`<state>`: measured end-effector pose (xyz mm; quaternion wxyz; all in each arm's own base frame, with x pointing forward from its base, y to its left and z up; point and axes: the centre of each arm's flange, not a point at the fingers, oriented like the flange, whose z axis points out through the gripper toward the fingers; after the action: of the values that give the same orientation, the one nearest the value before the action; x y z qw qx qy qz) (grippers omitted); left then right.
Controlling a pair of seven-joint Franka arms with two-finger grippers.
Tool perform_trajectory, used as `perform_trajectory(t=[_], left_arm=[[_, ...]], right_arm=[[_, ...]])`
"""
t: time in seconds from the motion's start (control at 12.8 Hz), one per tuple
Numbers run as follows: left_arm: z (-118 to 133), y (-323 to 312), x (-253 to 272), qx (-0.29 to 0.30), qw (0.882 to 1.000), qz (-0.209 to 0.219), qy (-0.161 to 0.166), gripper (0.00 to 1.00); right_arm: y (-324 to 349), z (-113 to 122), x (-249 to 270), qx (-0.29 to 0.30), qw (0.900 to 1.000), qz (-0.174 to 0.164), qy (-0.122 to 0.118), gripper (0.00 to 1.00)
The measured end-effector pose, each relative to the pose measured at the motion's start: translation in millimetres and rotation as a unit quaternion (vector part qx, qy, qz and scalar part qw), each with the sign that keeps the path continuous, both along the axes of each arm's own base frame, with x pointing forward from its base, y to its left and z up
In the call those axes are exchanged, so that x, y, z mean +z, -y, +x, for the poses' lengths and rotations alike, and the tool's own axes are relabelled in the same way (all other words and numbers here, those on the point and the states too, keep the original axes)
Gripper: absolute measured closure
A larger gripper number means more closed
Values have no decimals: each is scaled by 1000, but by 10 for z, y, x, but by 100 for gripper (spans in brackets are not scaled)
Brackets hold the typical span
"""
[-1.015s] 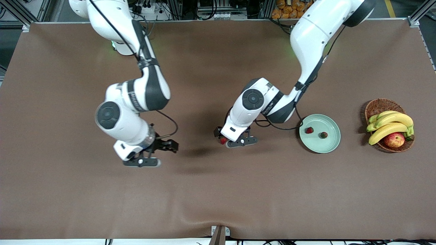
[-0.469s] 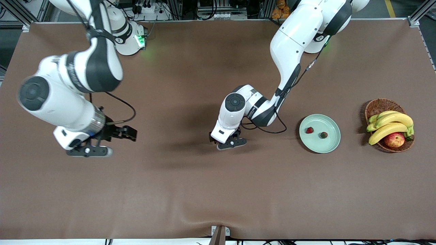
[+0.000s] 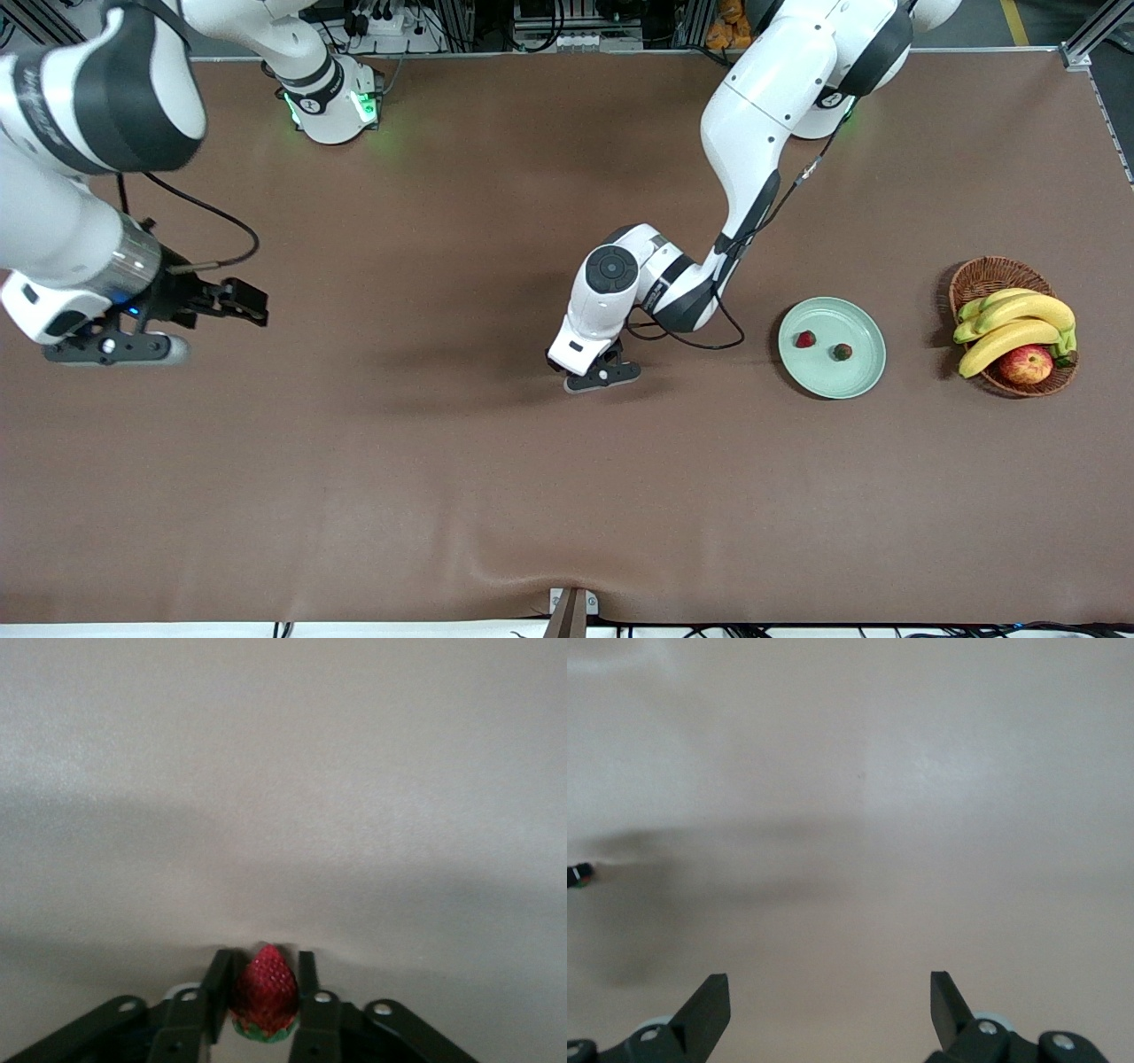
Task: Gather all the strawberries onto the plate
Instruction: 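Drop the strawberry onto the plate with the left gripper while the right arm withdraws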
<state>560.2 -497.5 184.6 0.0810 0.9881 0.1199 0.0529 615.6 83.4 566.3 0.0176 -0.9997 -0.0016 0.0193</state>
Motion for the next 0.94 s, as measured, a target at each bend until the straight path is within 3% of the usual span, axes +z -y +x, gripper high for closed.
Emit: perform_trajectory(t=[0.23, 0.55, 0.7, 0.94], left_arm=[[147, -165, 465, 13, 999, 32, -21, 68], [451, -1131, 1767, 11, 997, 70, -25, 68], [453, -1800, 1872, -4, 995, 92, -41, 68], [435, -2876, 1468, -27, 988, 119, -95, 68]], right_arm=[[355, -201, 264, -12, 1000, 2, -5, 0], [662, -514, 493, 4, 1000, -13, 5, 0], [883, -593, 558, 14, 1000, -11, 5, 0], [1024, -658, 560, 12, 1000, -10, -8, 0]])
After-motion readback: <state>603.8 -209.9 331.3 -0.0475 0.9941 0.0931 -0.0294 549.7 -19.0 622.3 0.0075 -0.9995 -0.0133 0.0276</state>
